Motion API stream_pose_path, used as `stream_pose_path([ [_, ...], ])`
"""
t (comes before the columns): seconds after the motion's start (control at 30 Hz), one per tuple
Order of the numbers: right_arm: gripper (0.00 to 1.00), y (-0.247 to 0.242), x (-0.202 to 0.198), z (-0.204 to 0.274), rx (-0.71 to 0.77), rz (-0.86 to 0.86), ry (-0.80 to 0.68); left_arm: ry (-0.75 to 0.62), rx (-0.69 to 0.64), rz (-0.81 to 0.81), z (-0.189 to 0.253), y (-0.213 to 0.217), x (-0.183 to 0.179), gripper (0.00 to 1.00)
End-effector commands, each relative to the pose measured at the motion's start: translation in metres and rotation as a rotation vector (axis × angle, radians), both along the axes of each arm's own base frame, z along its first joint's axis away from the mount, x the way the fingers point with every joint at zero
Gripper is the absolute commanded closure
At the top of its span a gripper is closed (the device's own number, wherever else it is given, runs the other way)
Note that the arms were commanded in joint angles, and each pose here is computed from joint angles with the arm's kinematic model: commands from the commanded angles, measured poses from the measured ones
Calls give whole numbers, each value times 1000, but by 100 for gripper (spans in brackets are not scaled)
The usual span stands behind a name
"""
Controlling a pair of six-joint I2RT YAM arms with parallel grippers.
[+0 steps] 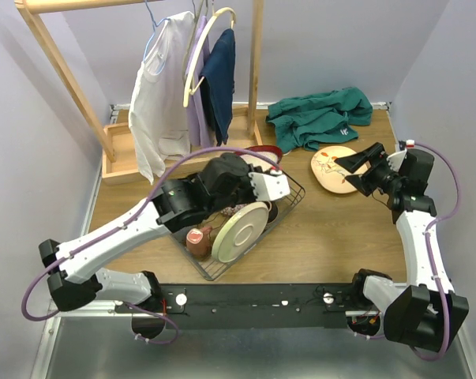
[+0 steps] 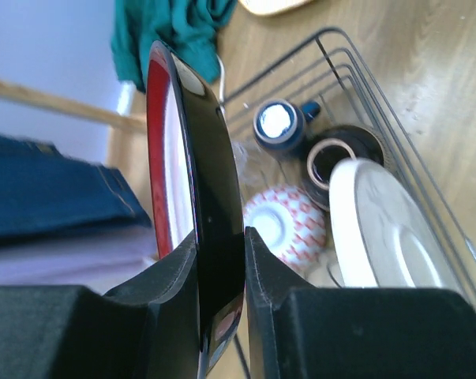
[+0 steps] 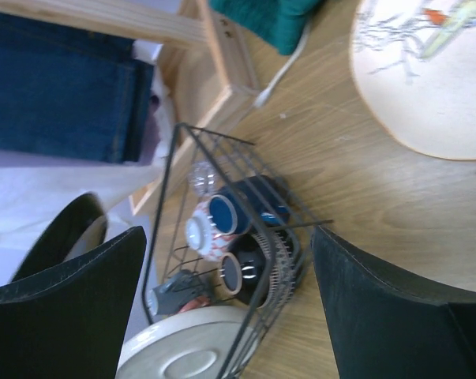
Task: Unload the mixed dishes from the dish rack
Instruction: Pick up the plate from the dish rack, then place the plate at the center of the board.
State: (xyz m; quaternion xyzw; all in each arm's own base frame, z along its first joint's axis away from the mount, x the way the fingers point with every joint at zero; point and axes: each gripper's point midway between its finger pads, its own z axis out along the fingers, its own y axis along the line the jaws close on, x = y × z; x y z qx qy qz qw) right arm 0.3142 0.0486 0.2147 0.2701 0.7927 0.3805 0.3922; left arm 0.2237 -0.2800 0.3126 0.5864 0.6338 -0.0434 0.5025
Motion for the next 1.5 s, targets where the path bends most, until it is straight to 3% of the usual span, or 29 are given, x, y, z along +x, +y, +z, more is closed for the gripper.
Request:
stream_pose_path([
  [0.0,8,19,-4,45,54,72,-84,-311,-33,-13,46,-35,22,100],
  [0.43,7,42,-13,67,121,149,-106,-559,174,-85,7,-97,16,100],
  [0.97,12,49,-21,24,75,197,54,-694,156,-134,1,-145,0,100],
  [1.07,20,51,-23,23,70,214,59,-693,166,-148,-4,-150,-3,100],
  [1.27,48,50,-23,19,48,213,68,-683,172,-143,-10,-151,-4,100],
  [1.47,93,48,-23,19,41,201,66,-657,178,-125,-16,-147,-5,100],
])
